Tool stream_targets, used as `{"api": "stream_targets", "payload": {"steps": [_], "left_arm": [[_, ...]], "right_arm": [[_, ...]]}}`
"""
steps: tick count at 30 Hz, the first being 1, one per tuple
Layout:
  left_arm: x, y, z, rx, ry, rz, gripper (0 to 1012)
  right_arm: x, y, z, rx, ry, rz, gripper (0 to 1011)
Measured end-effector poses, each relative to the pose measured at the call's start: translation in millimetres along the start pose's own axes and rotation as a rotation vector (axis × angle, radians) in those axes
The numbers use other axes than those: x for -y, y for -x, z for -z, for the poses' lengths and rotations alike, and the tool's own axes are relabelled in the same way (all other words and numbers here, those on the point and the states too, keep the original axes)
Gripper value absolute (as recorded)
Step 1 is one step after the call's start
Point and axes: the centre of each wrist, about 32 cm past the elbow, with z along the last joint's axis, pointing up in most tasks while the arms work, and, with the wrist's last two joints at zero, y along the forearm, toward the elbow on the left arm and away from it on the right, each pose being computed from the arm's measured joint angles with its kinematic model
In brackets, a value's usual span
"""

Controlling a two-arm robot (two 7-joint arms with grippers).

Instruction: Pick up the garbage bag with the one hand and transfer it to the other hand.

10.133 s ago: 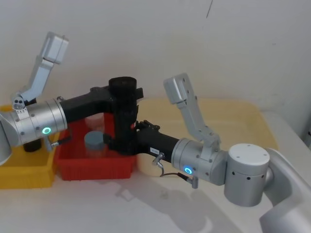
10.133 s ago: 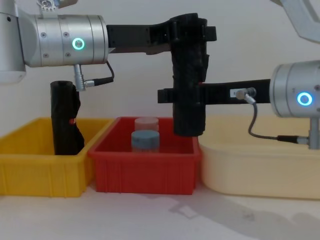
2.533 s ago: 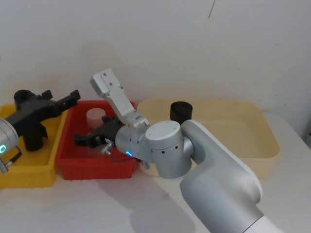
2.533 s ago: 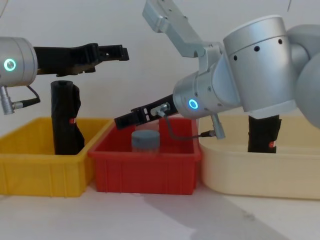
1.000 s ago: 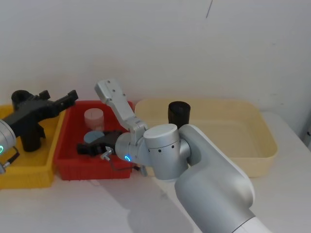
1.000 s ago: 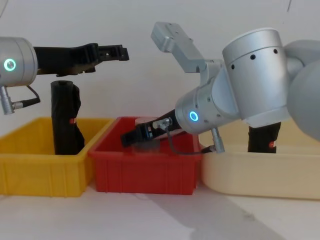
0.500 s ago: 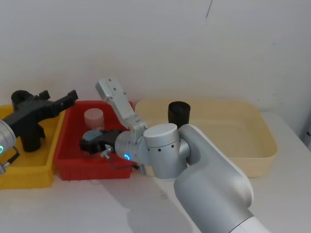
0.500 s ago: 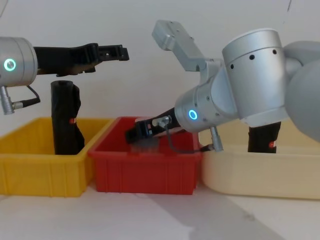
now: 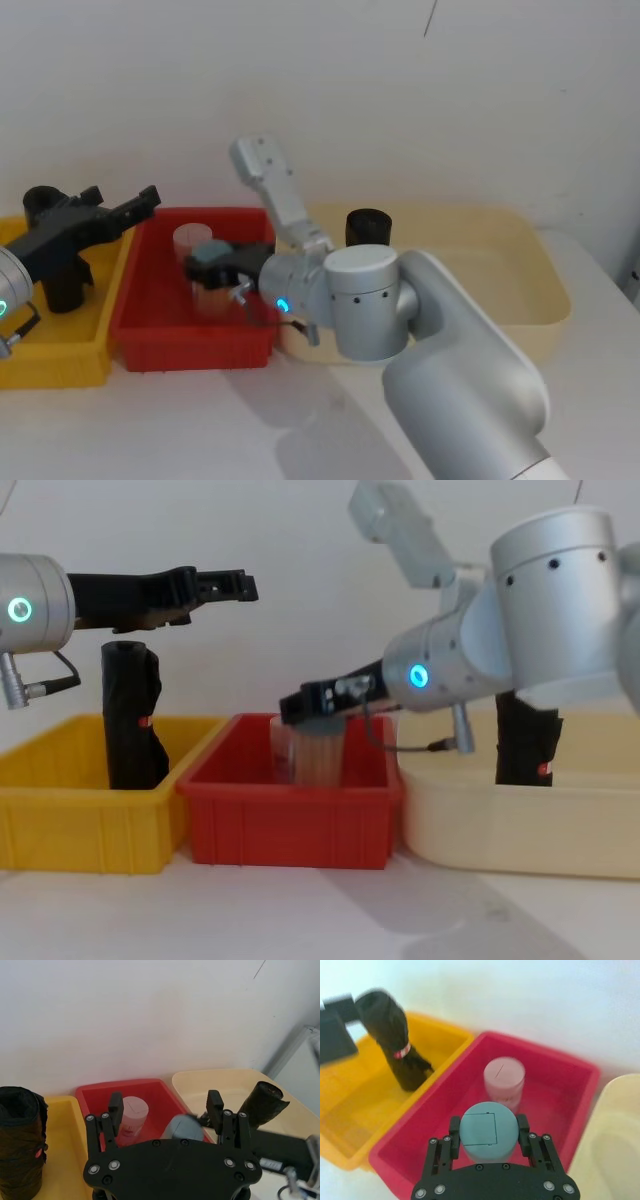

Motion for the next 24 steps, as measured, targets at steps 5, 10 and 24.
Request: {"api": "stream_targets", "payload": {"steps": [5,10,24], "left_arm": [[0.0,0.0,0.0,0.000,0.000,0.000,1001],[0.0,0.0,0.0,0.000,0.000,0.000,1002],[0.0,0.0,0.0,0.000,0.000,0.000,1001]], "right_arm": [[13.3,-7.7,-10.7,-0.013,-0.059,0.022,646],[30.5,-20.1,-24.3,-0.030,-0.130,0.053,647],[74.5,-56.1,-42.9,-0.116,-0.266,0.109,646]]}}
